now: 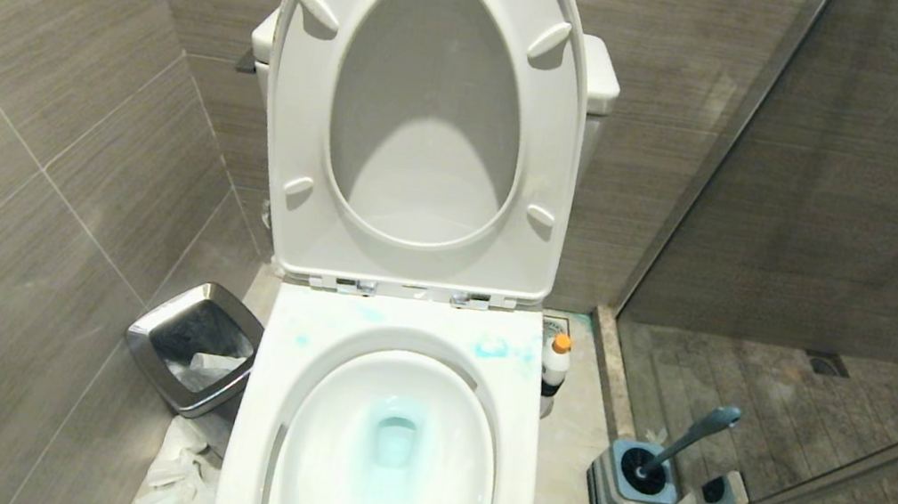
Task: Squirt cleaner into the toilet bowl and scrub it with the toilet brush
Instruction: Flush the toilet
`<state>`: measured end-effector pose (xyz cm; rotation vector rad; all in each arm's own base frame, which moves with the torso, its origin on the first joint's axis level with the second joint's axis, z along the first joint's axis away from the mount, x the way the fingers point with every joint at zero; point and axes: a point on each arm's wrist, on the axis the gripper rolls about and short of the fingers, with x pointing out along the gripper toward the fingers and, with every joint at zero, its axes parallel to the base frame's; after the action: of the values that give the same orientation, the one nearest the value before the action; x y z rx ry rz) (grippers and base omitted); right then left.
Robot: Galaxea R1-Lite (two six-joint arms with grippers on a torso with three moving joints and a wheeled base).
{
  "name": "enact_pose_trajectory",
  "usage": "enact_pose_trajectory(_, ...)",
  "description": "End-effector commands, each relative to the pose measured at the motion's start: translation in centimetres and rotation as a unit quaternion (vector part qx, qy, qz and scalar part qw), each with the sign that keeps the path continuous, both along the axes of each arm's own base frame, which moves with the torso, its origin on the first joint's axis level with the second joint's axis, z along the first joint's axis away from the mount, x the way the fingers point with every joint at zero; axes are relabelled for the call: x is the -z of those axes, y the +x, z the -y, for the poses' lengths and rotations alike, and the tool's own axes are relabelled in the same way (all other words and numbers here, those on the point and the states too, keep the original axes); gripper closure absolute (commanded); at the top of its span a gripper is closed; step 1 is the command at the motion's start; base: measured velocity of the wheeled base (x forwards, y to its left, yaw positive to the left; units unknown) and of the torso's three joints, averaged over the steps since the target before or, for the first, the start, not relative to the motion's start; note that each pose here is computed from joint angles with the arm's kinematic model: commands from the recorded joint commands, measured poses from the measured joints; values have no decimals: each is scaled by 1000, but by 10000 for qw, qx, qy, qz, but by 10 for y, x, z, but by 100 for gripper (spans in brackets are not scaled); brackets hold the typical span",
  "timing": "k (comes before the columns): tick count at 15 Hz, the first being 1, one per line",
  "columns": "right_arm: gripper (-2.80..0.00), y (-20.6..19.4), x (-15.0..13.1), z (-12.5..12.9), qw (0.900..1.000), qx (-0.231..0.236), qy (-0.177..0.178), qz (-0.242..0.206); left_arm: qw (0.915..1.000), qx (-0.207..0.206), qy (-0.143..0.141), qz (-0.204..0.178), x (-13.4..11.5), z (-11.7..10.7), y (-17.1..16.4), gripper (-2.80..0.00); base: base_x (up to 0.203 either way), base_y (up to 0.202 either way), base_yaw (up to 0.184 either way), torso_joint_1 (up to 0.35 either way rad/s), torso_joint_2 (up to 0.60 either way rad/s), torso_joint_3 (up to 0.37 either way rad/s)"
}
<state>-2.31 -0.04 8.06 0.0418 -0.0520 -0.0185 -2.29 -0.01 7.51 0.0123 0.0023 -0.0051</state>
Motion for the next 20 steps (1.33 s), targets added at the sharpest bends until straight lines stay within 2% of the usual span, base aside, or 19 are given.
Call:
enact_pose_trajectory(1,0,2,5,0,9999,2,1,-105,10000,20,76,-3,0,0,0,0,0,0,0,0,0,0)
enact_pose_trajectory(5,0,2,5,0,9999,2,1,-105,10000,6,23,-11,0,0,0,0,0,0,0,0,0,0)
enact_pose_trajectory(20,0,2,5,0,9999,2,1,-105,9998,36,187,-8,0,0,0,0,0,0,0,0,0,0)
